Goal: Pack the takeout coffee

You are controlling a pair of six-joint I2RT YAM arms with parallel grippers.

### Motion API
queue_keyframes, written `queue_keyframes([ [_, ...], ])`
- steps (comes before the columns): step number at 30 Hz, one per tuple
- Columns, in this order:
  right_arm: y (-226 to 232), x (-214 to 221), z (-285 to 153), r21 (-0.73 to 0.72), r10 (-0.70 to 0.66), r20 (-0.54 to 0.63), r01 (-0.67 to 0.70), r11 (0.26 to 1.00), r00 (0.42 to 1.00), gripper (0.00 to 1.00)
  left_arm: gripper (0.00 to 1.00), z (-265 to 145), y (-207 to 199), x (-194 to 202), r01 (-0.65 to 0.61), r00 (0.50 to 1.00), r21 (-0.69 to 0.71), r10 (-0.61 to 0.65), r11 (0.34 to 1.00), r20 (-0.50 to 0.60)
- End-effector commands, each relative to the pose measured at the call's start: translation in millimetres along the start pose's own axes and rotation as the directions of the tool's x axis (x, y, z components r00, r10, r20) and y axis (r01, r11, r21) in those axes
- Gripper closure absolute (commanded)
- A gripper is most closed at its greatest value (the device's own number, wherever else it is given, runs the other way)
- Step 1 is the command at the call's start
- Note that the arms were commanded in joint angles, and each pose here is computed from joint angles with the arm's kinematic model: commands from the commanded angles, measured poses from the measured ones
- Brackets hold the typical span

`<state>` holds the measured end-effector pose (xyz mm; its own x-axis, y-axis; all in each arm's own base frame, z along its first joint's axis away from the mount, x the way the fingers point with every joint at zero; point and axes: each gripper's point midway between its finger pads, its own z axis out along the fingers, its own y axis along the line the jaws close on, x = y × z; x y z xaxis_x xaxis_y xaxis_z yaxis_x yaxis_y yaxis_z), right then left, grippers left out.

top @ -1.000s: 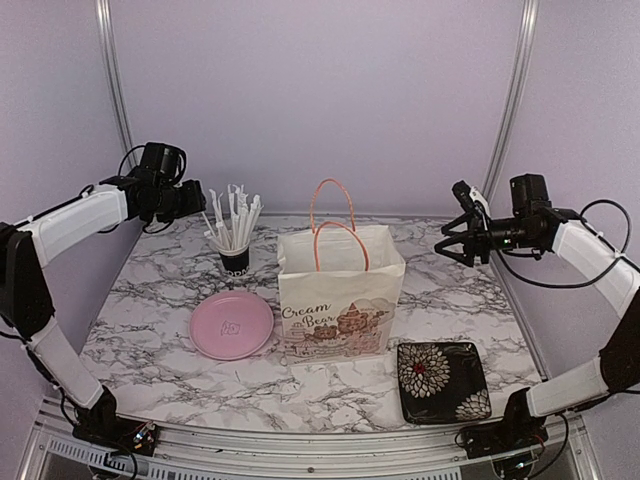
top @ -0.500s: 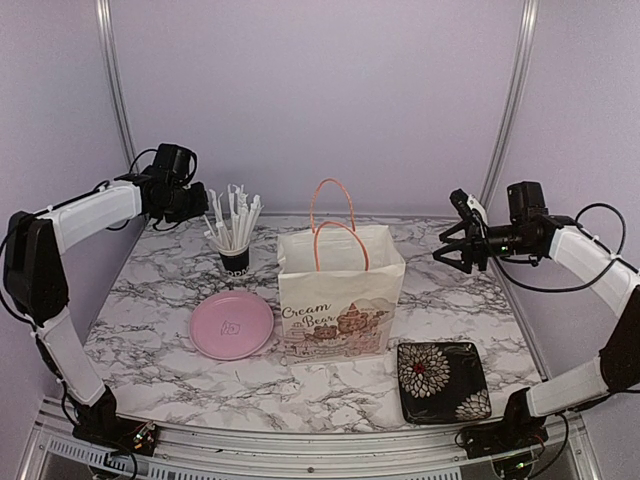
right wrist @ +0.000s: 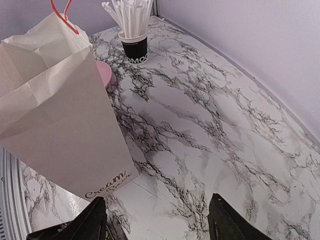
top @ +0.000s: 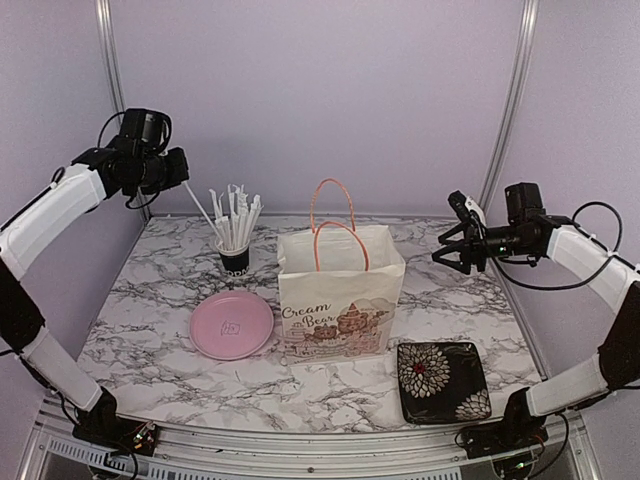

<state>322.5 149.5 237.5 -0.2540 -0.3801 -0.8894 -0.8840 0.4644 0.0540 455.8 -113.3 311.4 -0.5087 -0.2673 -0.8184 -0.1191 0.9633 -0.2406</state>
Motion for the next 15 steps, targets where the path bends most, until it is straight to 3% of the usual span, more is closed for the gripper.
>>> queue_keyframes([
  [1, -5.3, -2.4, -0.5, 0.019, -0.027, 0.005, 0.027, 0.999, 1.000, 0.33, 1.00, -67.1, 5.6, -35.2, -0.030, 0.995, -0.011, 0.031, 1.000, 0.098],
  [6, -5.3, -0.6, 1.7, 0.008, -0.020, 0.004, 0.020, 1.000, 1.000, 0.33, 1.00, -132.4, 6.0, -66.5, -0.030, 0.976, 0.043, 0.020, 0.999, 0.216],
  [9, -6.2, 1.4, 3.2, 0.004, -0.018, -0.002, 0.018, 1.000, 1.000, 0.33, 1.00, -163.1, -16.4, -73.7, -0.059, 0.972, 0.195, 0.012, 0.979, 0.233],
  [15, -5.2, 0.7, 2.8, 0.001, -0.022, 0.000, 0.022, 1.000, 1.000, 0.34, 1.00, -227.8, -91.7, -62.7, -0.132, 0.980, 0.563, 0.020, 0.816, 0.200],
])
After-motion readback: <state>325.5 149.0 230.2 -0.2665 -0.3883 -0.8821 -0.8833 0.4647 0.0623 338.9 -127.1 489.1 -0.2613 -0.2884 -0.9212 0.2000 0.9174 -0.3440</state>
